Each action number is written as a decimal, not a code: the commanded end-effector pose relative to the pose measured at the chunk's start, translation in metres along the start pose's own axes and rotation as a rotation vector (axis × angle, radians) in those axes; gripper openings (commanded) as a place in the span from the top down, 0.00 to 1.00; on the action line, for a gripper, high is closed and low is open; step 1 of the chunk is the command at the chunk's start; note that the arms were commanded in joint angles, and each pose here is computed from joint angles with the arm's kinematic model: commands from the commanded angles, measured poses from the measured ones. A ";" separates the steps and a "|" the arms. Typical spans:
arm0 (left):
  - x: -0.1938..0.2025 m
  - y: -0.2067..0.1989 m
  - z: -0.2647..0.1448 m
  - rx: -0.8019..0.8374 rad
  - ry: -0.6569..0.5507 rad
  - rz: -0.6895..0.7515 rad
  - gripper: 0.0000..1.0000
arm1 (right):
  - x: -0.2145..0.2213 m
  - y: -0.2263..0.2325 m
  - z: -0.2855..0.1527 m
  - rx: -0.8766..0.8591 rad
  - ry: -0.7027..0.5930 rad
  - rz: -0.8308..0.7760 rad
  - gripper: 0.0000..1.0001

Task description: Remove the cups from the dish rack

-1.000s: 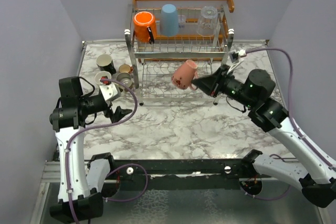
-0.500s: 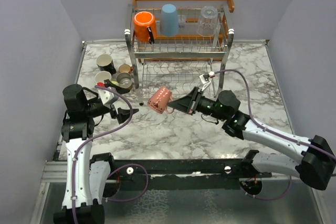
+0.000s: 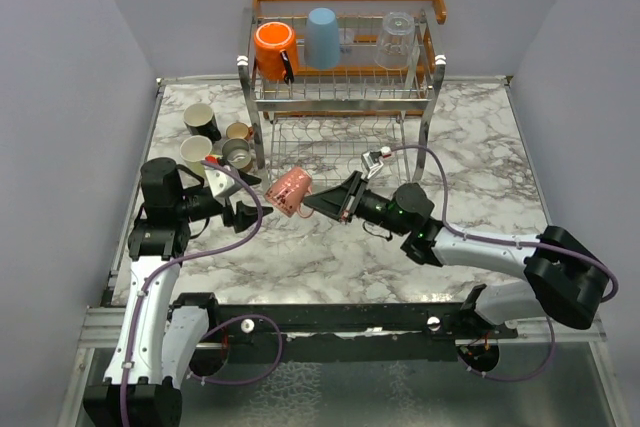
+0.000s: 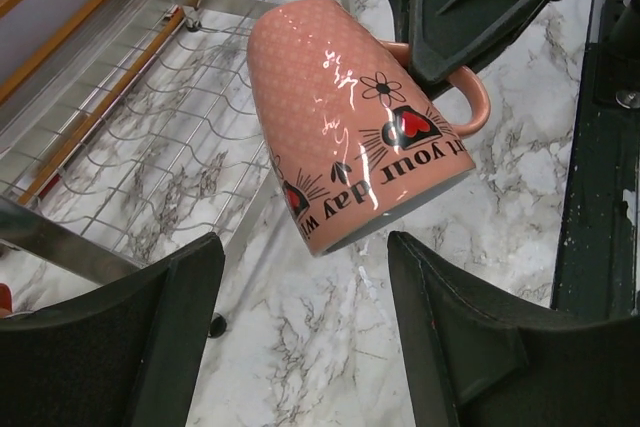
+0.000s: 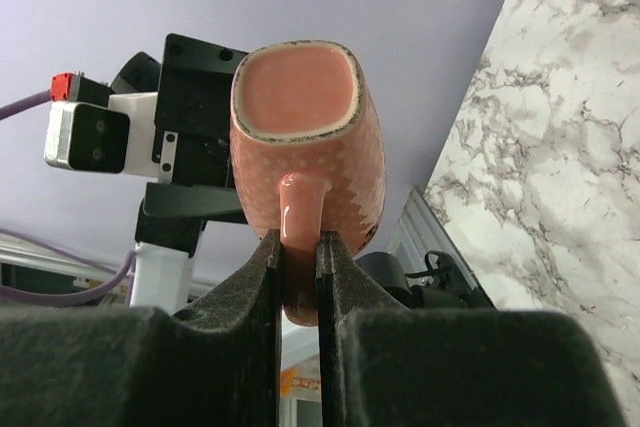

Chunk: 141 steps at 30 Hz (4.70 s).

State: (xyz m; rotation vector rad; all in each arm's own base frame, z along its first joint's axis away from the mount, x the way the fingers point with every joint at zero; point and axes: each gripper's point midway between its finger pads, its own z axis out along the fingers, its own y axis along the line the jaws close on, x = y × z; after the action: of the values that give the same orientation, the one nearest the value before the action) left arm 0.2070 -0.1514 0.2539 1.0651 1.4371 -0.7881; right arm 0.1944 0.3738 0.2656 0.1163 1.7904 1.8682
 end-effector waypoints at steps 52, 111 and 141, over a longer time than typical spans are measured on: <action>0.105 -0.057 0.133 0.280 0.622 0.252 1.00 | -0.162 -0.007 -0.207 0.895 -0.616 -0.670 0.06; -0.014 -0.059 0.150 0.180 0.688 0.474 0.01 | -0.241 0.133 -0.170 0.869 -0.773 -0.887 0.03; 0.032 -0.052 0.049 0.017 0.738 0.477 0.01 | -0.377 0.076 -0.043 1.172 -0.546 -1.117 0.00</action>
State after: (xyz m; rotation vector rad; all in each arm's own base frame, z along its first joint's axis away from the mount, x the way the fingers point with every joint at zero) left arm 0.1706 -0.2075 0.2104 1.7719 1.6500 -0.0738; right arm 0.4654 0.1824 0.4462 0.0481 1.6760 -0.0988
